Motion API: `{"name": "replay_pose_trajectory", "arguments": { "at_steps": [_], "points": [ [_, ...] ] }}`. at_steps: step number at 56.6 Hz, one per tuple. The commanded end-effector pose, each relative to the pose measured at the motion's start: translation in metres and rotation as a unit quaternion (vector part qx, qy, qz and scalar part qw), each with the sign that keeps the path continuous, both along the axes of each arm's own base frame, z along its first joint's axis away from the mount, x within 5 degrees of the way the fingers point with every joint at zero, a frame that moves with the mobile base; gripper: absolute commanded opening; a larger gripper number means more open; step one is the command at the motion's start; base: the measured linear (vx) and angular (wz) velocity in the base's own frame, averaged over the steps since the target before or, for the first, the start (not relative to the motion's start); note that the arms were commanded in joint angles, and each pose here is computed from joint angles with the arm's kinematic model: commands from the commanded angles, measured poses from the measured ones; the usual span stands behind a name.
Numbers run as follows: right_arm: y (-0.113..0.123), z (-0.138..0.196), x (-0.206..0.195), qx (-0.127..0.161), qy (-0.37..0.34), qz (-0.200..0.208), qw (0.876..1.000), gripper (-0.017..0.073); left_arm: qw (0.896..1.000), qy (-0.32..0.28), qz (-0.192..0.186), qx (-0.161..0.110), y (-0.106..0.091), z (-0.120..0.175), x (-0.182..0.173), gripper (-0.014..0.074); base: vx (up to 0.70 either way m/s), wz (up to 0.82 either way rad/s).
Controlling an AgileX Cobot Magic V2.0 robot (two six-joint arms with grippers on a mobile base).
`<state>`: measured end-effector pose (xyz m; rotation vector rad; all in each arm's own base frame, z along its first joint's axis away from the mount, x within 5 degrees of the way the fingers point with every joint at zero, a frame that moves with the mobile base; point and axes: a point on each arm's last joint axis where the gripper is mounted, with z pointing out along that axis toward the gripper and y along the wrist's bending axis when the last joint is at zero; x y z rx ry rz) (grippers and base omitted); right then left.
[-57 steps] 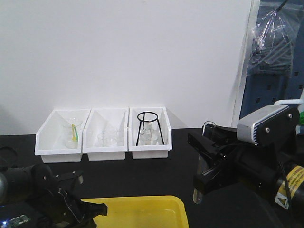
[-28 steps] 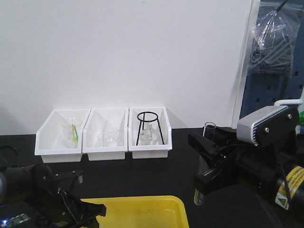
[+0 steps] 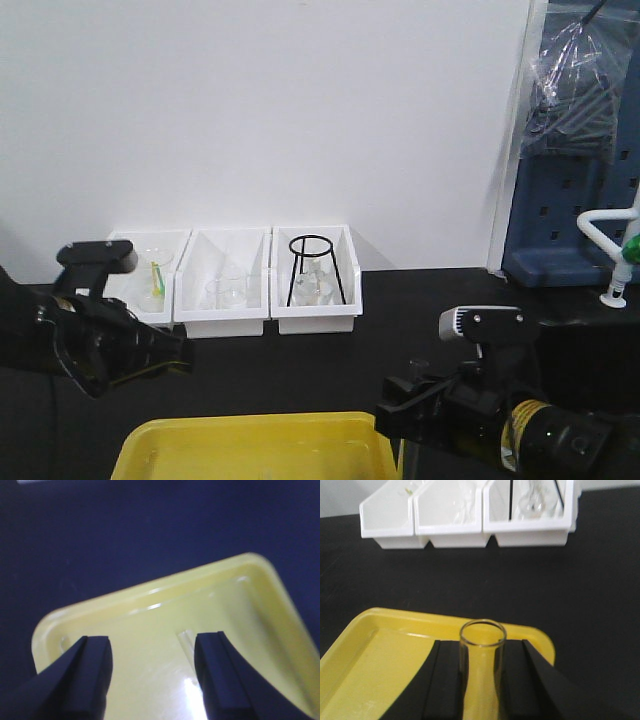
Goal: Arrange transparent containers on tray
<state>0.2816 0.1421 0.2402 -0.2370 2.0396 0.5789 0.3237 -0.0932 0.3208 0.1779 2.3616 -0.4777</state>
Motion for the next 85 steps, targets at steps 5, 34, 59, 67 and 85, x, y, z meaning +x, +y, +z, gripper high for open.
{"name": "replay_pose_trajectory", "arguments": {
  "at_steps": [5, 34, 59, 67, 85],
  "points": [
    [0.020, 0.003, 0.007, 0.082, -0.019, 0.070, 0.994, -0.0011, 0.992, -0.121, 0.015, -0.031, 0.006, 0.060, -0.023, 0.0485, 0.00, 0.00],
    [0.044, -0.062, 0.037, 0.089, 0.076, 0.102, 0.988, -0.0011, 0.992, -0.122, 0.010, -0.043, 0.007, 0.072, -0.039, 0.0485, 0.00, 0.00],
    [0.047, -0.109, 0.053, 0.097, 0.135, 0.055, 0.985, -0.0011, 0.993, -0.111, 0.005, -0.041, 0.006, 0.071, -0.040, 0.0485, 0.00, 0.00],
    [0.047, -0.116, 0.054, 0.102, 0.144, 0.048, 0.983, -0.0007, 0.993, -0.111, 0.005, -0.041, 0.006, 0.071, -0.040, 0.0485, 0.00, 0.00],
    [0.047, -0.115, 0.055, 0.091, 0.132, 0.053, 0.986, 0.0151, 0.993, -0.111, 0.005, -0.041, 0.006, 0.071, -0.040, 0.0485, 0.00, 0.00]
  ]
}}
